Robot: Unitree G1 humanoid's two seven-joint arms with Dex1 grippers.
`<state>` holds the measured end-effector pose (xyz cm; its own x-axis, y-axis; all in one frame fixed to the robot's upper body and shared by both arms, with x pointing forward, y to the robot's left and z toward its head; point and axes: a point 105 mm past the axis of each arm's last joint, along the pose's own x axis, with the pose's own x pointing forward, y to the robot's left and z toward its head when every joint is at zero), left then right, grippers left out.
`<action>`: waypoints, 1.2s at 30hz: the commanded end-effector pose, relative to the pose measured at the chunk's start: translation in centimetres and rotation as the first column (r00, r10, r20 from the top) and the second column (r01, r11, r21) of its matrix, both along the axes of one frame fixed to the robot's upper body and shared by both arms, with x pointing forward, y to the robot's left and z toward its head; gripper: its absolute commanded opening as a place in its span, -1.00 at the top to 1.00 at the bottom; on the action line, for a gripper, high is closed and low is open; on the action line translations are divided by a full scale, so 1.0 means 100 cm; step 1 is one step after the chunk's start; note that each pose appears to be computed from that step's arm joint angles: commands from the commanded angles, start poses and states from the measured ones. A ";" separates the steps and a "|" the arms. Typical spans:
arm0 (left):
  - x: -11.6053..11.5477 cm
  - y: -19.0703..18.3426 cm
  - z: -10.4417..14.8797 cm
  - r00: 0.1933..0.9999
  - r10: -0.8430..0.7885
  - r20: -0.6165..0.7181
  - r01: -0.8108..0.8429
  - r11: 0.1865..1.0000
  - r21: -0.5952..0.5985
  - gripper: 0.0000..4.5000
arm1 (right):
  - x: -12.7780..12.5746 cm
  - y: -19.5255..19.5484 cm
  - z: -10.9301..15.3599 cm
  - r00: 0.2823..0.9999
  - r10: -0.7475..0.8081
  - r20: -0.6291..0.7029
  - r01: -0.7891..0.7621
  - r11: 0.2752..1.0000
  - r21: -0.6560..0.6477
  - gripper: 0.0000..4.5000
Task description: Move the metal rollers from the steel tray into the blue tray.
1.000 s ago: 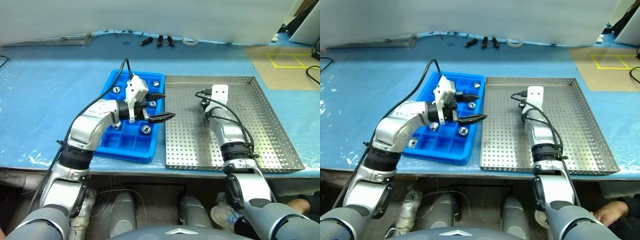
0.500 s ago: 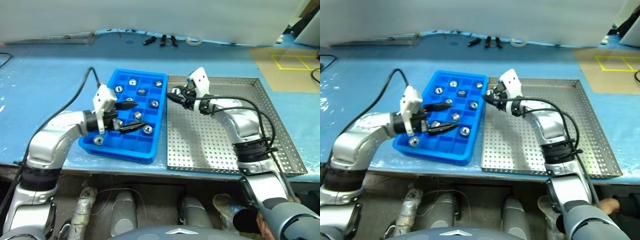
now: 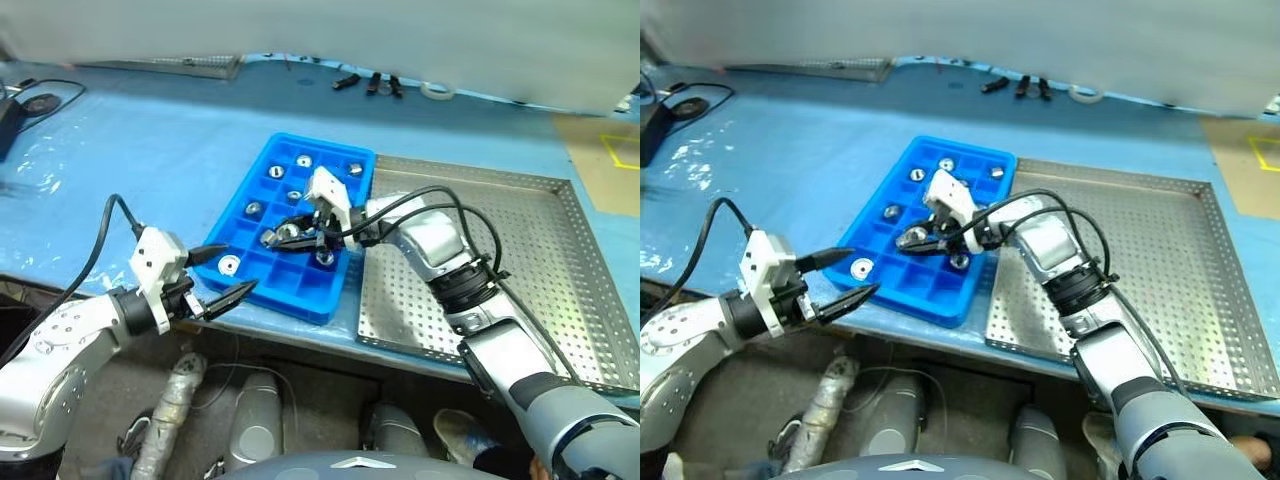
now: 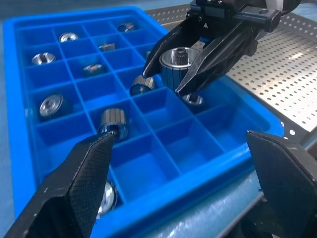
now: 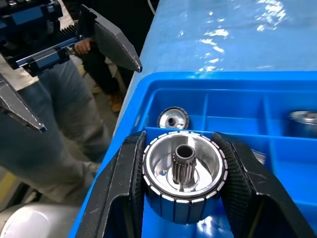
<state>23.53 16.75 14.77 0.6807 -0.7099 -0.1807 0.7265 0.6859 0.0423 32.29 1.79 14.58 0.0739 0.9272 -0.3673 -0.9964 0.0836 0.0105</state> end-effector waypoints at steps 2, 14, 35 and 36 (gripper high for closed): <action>-0.009 -0.008 0.011 0.999 -0.010 0.046 0.011 1.000 -0.015 -1.00 | -0.003 0.000 0.000 1.000 0.015 -0.013 -0.016 0.999 -0.041 0.26; -0.005 -0.016 0.010 0.999 -0.040 0.035 0.041 0.999 -0.030 -1.00 | -0.011 -0.016 -0.012 0.997 -0.006 -0.075 0.001 0.997 -0.075 0.10; 0.055 -0.041 0.037 0.972 -0.182 0.149 0.188 0.982 -0.026 -1.00 | 0.058 -0.097 0.072 0.807 -0.554 0.203 0.521 0.831 0.196 -0.98; 0.059 -0.044 0.038 0.969 -0.195 0.153 0.201 0.979 -0.026 -1.00 | 0.056 -0.104 0.075 0.790 -0.577 0.207 0.541 0.815 0.207 -0.98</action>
<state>29.19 13.00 17.88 0.5691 -0.8185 -0.0786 0.8215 0.5618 0.0976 38.41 -7.79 19.91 0.6331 0.7420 -0.2206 -0.7737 0.6148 -0.1529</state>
